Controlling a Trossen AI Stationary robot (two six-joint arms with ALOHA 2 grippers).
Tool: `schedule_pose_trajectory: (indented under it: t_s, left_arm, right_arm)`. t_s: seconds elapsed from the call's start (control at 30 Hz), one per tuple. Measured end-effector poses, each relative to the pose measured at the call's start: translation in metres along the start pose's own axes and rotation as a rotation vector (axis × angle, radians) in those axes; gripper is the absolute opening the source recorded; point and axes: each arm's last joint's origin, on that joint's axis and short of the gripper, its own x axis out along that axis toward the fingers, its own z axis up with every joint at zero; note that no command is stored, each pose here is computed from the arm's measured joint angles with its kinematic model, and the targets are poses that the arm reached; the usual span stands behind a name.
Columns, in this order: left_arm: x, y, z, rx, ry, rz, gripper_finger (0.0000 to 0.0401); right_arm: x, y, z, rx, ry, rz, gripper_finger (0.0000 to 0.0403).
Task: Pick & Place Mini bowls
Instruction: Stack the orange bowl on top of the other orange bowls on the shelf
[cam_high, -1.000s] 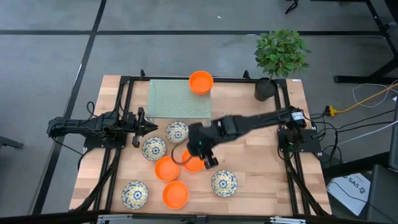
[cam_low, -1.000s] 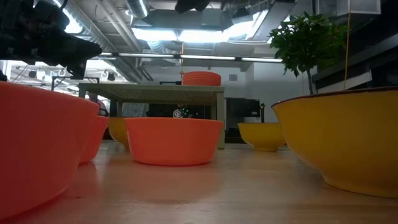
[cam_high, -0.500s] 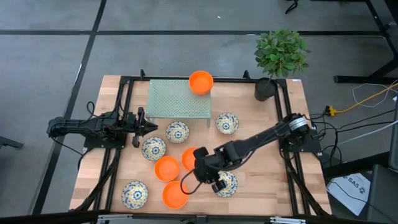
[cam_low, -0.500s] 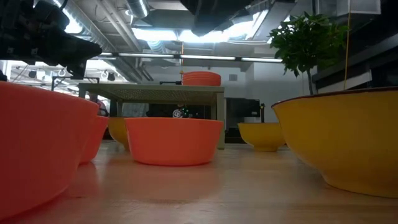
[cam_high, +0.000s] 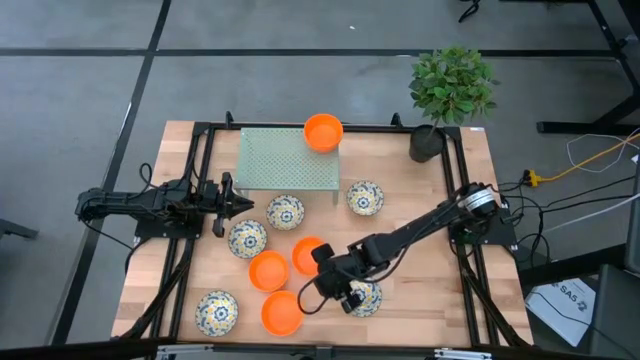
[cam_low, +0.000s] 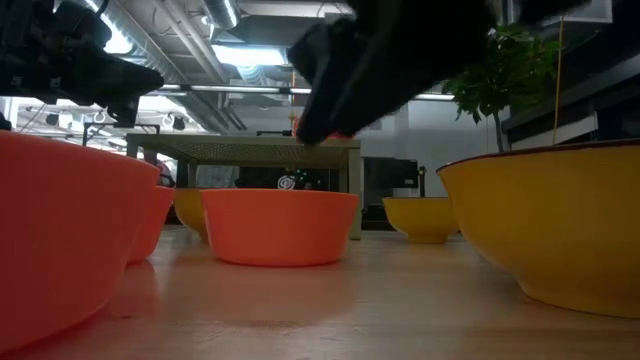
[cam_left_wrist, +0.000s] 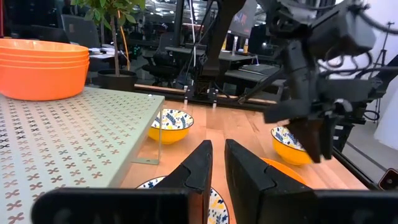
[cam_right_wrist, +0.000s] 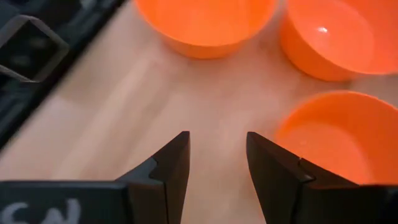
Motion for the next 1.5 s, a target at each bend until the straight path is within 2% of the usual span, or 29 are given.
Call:
schedule_pose_trajectory:
  t_s: [0.17, 0.3, 0.73, 1.07, 1.23, 1.5]
  left_arm:
    - [0.000, 0.000, 0.000, 0.000, 0.000, 0.001, 0.0038]
    - [0.000, 0.000, 0.000, 0.000, 0.000, 0.000, 0.0038]
    - [0.000, 0.000, 0.000, 0.000, 0.000, 0.000, 0.0038]
    - [0.000, 0.000, 0.000, 0.000, 0.000, 0.000, 0.0038]
    - [0.000, 0.000, 0.000, 0.000, 0.000, 0.000, 0.0038]
    - [0.000, 0.000, 0.000, 0.000, 0.001, 0.000, 0.0038]
  right_arm:
    - [0.008, -0.013, -0.014, 0.021, 0.016, -0.134, 0.0157]
    - [0.009, -0.021, -0.019, 0.054, 0.041, -0.174, 0.0157]
    - [0.011, -0.020, -0.024, 0.058, 0.080, -0.122, 0.0157]
    - [0.005, -0.023, -0.008, 0.073, 0.004, -0.133, 0.0157]
    - [0.005, -0.015, -0.005, 0.089, 0.004, -0.115, 0.0157]
    - [0.023, -0.004, -0.007, 0.083, 0.019, -0.098, 0.0157]
